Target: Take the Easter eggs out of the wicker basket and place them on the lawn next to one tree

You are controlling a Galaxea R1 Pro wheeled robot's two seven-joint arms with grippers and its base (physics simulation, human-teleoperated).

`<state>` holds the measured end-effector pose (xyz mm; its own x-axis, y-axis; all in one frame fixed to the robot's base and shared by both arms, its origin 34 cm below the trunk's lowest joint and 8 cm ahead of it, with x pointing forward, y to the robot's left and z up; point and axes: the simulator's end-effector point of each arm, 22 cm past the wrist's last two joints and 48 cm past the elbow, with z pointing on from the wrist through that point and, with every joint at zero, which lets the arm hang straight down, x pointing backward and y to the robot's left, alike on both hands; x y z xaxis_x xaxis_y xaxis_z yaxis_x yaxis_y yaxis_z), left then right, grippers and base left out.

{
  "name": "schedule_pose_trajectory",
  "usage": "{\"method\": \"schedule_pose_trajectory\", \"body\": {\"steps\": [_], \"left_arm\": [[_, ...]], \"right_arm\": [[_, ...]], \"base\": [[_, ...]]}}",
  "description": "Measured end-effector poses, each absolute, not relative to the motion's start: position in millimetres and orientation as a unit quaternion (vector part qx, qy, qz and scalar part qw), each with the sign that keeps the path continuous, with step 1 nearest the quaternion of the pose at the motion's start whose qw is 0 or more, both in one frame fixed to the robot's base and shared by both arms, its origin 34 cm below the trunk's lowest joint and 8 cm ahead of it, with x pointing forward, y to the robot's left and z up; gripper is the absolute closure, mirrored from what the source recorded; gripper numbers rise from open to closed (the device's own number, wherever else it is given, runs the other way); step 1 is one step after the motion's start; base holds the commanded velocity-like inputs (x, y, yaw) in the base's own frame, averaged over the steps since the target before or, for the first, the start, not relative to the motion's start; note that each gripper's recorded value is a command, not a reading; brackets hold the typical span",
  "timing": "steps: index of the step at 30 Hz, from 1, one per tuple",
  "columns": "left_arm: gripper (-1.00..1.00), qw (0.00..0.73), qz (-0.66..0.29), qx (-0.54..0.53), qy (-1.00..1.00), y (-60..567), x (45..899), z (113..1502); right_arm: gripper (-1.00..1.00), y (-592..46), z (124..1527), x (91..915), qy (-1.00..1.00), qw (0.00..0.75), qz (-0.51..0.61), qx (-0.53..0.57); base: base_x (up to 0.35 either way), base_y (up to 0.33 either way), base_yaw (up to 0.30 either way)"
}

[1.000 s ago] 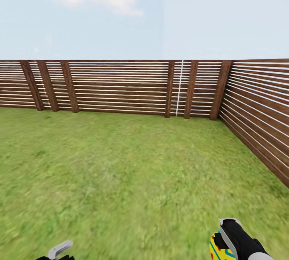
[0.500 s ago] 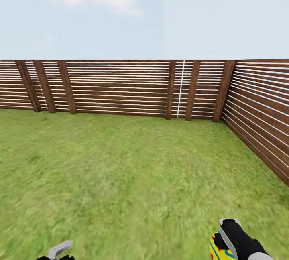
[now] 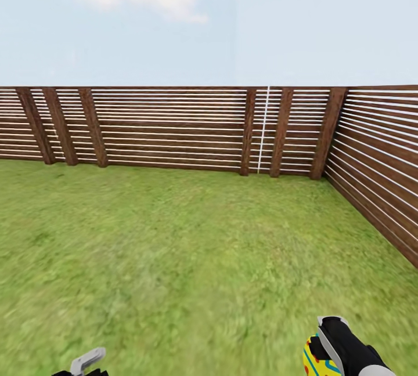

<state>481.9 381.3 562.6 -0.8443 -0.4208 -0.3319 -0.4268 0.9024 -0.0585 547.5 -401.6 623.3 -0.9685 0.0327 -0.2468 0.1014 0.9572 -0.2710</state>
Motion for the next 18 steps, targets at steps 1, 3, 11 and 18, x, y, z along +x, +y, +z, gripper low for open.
{"method": "schedule_pose_trajectory", "body": {"steps": [1, 3, 11, 18], "left_arm": [[-1.00, 0.170, 0.007, -0.221, 0.960, 378.6, 482.0, 562.2], [-1.00, 0.170, 0.005, -0.220, 0.961, 374.8, 482.2, 561.6], [-1.00, 0.170, 0.004, -0.221, 0.960, 373.7, 482.3, 561.3], [-1.00, 0.198, 0.012, -0.219, 0.955, 376.8, 486.9, 560.1]], "right_arm": [[1.00, -401.7, 623.3, 547.5, 0.982, 0.121, -0.142, 0.034], [1.00, -401.7, 623.3, 547.4, 0.982, 0.121, -0.142, 0.035], [1.00, -402.1, 623.7, 548.0, 0.982, 0.121, -0.143, 0.036], [1.00, -401.7, 623.4, 548.4, 0.982, 0.121, -0.144, 0.035]], "base": [[0.328, 0.000, 0.000], [0.328, 0.000, 0.000], [0.294, 0.000, 0.175], [0.018, 0.000, 0.294]]}}
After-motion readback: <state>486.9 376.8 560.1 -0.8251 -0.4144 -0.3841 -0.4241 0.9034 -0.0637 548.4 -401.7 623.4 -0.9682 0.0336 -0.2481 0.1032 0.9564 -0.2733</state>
